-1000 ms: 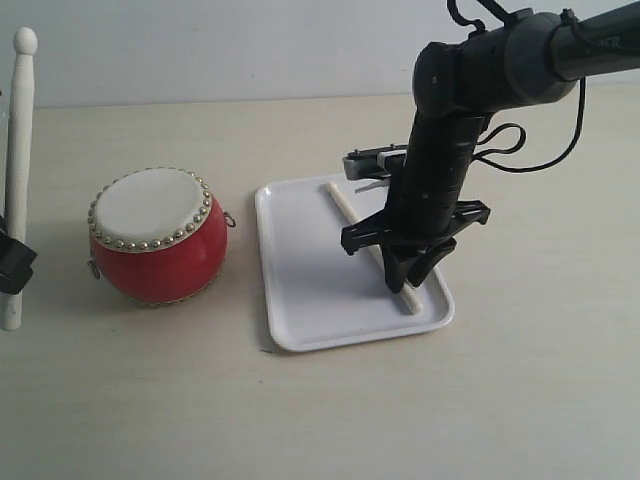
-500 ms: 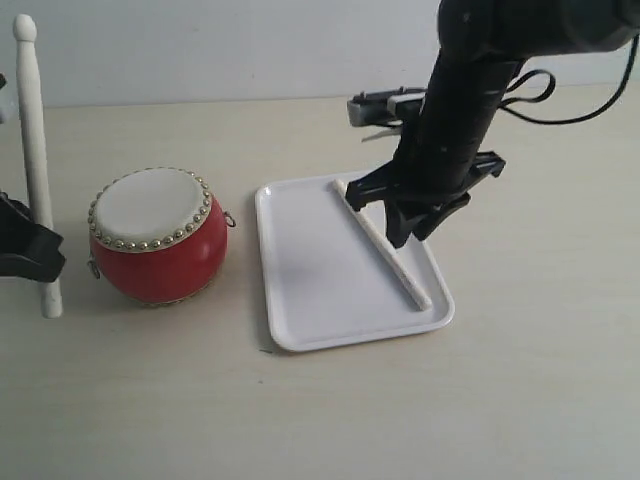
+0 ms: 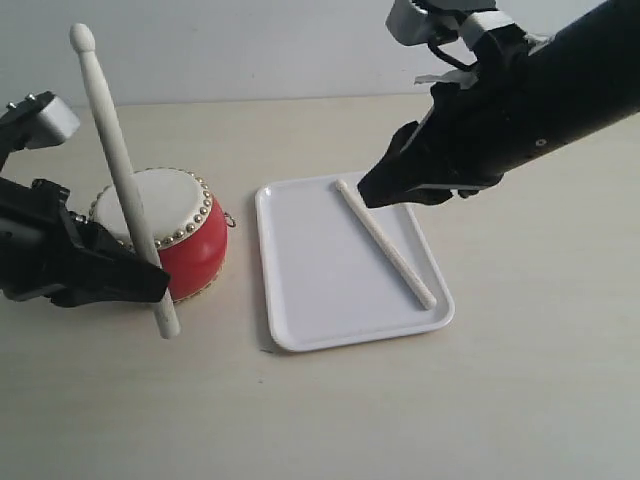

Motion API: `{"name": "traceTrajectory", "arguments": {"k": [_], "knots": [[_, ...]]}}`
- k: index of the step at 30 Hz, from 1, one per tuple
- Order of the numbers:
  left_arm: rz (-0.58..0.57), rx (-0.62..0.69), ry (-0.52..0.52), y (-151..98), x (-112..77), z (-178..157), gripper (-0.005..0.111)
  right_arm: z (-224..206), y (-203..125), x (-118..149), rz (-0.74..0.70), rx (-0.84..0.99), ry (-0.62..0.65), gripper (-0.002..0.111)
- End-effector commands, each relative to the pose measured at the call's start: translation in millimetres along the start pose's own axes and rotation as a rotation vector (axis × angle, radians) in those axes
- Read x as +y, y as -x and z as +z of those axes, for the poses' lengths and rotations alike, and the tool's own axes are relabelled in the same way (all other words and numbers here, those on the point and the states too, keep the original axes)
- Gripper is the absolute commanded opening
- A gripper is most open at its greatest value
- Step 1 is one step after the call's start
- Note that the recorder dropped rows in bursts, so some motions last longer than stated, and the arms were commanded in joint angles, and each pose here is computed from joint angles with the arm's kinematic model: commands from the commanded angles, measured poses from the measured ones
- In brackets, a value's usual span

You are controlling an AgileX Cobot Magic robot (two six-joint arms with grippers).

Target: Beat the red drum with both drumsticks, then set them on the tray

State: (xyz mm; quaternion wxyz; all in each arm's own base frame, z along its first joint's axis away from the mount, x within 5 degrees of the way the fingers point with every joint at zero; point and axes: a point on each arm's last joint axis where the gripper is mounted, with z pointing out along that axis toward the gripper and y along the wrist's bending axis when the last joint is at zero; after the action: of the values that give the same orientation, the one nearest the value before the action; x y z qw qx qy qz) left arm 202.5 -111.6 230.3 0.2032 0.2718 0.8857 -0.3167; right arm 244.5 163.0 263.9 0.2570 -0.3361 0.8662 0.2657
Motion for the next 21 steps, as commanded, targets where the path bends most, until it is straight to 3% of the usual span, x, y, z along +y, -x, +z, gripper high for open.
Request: {"name": "traceTrajectory", "arguments": {"k": [1, 7, 15, 21], "knots": [[-0.022, 0.029, -0.065, -3, 1.3, 11, 0.000, 0, 6, 15, -0.123, -0.171, 0.175, 0.032], [0.072, 0.053, -0.098, -5, 4.0, 18, 0.000, 7, 18, 26, -0.188, -0.337, 0.381, 0.041], [0.149, 0.028, -0.136, -3, 8.2, 27, 0.000, 55, 10, 35, -0.253, -0.314, 0.461, 0.053], [0.162, 0.033, -0.145, -3, 10.5, 31, 0.000, 80, 10, 44, -0.276, -0.343, 0.424, 0.058]]}}
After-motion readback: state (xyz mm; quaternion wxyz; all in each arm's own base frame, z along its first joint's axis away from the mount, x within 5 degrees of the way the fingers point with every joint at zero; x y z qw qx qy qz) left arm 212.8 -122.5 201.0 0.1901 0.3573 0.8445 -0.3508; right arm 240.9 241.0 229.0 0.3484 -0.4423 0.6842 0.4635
